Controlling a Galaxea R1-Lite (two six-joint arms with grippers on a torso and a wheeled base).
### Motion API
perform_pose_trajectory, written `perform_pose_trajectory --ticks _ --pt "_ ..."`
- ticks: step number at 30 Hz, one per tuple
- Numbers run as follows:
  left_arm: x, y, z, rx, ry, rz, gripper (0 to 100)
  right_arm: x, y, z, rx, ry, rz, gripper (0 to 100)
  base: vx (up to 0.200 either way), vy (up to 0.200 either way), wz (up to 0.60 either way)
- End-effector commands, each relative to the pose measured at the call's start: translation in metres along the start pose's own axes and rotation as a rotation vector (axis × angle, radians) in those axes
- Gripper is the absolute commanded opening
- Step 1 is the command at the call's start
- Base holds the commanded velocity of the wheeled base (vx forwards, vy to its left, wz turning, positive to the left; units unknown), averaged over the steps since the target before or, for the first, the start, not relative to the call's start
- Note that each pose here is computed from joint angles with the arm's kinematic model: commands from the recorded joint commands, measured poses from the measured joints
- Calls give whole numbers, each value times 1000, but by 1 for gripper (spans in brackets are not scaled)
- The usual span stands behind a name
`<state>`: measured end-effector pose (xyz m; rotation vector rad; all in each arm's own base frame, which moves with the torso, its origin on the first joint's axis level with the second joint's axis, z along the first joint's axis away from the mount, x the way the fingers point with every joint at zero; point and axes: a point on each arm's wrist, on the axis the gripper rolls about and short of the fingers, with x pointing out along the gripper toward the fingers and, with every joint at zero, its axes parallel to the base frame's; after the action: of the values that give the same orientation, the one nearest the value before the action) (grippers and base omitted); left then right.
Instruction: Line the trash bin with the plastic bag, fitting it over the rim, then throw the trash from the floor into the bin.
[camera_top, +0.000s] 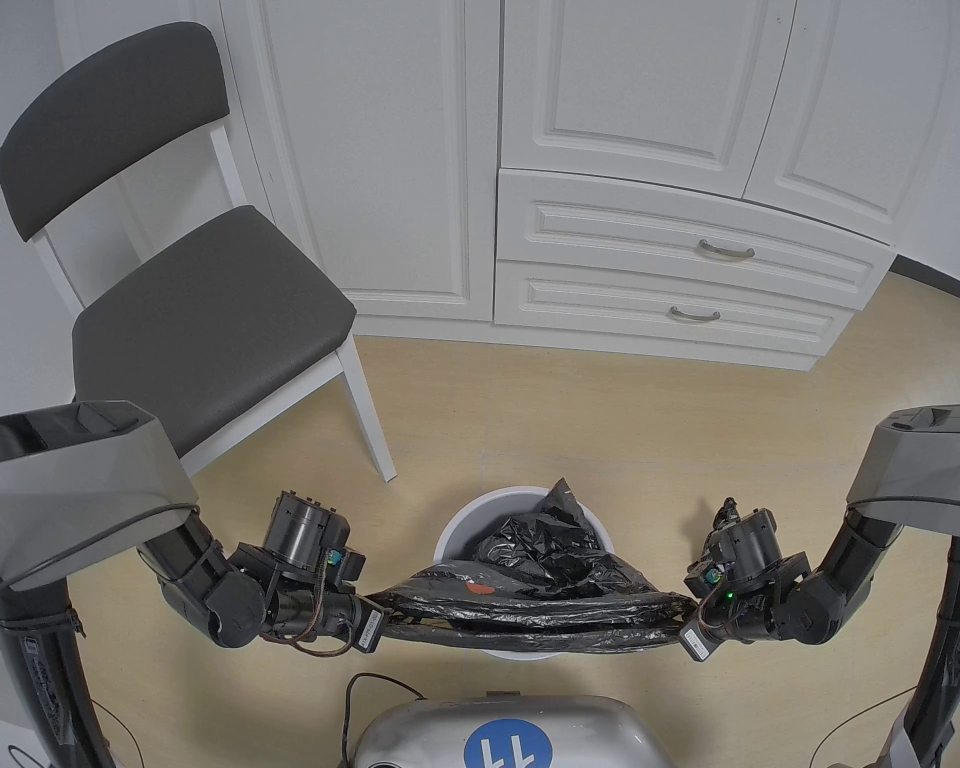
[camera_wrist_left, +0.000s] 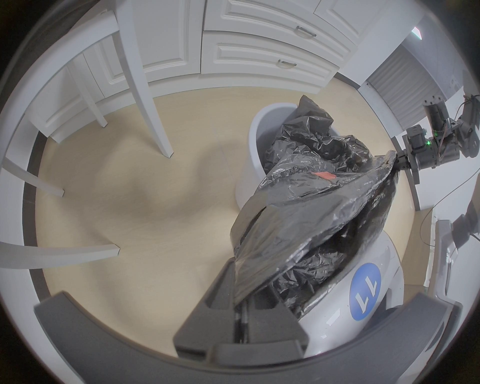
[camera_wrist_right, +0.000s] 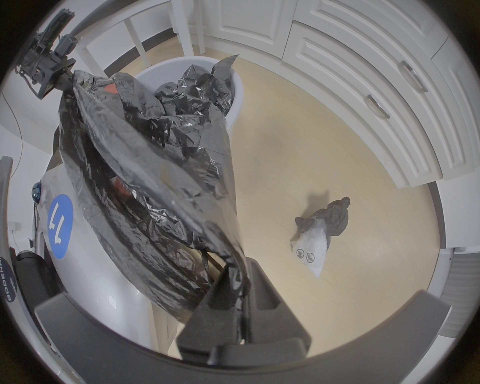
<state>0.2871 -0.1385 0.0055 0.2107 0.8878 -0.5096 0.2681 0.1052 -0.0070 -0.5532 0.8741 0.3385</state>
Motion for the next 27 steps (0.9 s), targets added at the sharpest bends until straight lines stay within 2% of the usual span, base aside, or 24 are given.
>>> perform_pose_trajectory --ticks 1,10,17,22,23,25,27 --pt "-18 5 6 -1 -10 9 0 -13 -14 0 -3 -22 -31 0 0 0 0" --pt "-15 2 0 23 30 2 0 -8 -8 -6 -40 5 -11 0 0 0 0" --pt "9 2 -2 13 46 -4 0 23 -2 -5 -26 38 -3 0 0 0 0" --pt "36 1 -3 -20 15 7 0 43 5 7 92 -32 -37 0 0 0 0" --pt "36 1 -3 -20 15 7 0 43 5 7 92 -32 -37 0 0 0 0" --pt "47 -2 -2 -40 -24 34 0 52 7 13 127 -102 -54 0 0 0 0" --pt "53 -4 -1 -49 -45 62 0 54 7 13 129 -138 -66 0 0 0 0"
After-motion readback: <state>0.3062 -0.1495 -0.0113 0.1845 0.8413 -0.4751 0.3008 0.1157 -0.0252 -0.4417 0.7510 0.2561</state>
